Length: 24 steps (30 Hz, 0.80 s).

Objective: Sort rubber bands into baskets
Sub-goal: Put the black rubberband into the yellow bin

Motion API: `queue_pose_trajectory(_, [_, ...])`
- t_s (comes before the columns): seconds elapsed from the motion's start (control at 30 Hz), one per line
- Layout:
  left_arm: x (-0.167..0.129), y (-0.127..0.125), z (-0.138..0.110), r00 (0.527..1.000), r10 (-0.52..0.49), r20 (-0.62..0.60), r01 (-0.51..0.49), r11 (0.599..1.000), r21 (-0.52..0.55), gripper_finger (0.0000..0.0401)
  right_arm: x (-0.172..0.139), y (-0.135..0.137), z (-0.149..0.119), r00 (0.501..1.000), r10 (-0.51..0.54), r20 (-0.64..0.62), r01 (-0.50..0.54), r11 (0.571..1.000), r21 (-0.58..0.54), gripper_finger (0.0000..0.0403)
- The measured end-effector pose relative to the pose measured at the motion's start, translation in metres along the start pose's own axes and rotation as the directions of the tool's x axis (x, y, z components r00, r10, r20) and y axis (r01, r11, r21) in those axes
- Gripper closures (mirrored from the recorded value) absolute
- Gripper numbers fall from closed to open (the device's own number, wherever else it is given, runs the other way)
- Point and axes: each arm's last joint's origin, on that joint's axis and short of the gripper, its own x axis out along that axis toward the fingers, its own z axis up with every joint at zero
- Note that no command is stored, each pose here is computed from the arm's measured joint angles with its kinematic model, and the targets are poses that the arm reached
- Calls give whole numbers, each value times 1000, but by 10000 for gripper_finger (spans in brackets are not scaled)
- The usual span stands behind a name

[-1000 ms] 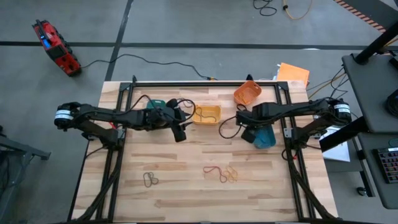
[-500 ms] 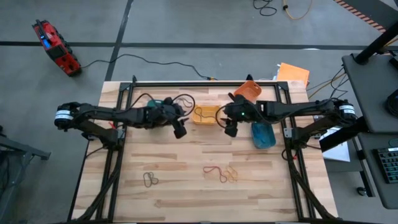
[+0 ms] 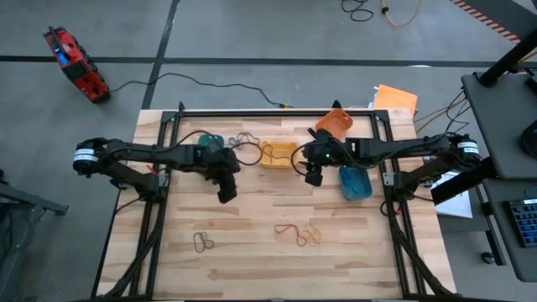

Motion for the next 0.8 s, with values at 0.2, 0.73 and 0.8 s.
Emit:
queue_pose_trajectory(0.2, [-1,-2,-16,986,-22,-165,13,998,-54,279,1,0,-2,1000,0,0,0,1000,3,229])
queue_pose_trajectory(0.73, [-8,-68,-69,873,-132,-469,111,991,-72,278,7,2,-10,1000,0,19,0,1000,18,229])
queue_pose_trajectory(0.8, [-10,-79,-79,875,-104,-473,117,993,-2,279,7,2,-10,1000,0,21,0,1000,18,229])
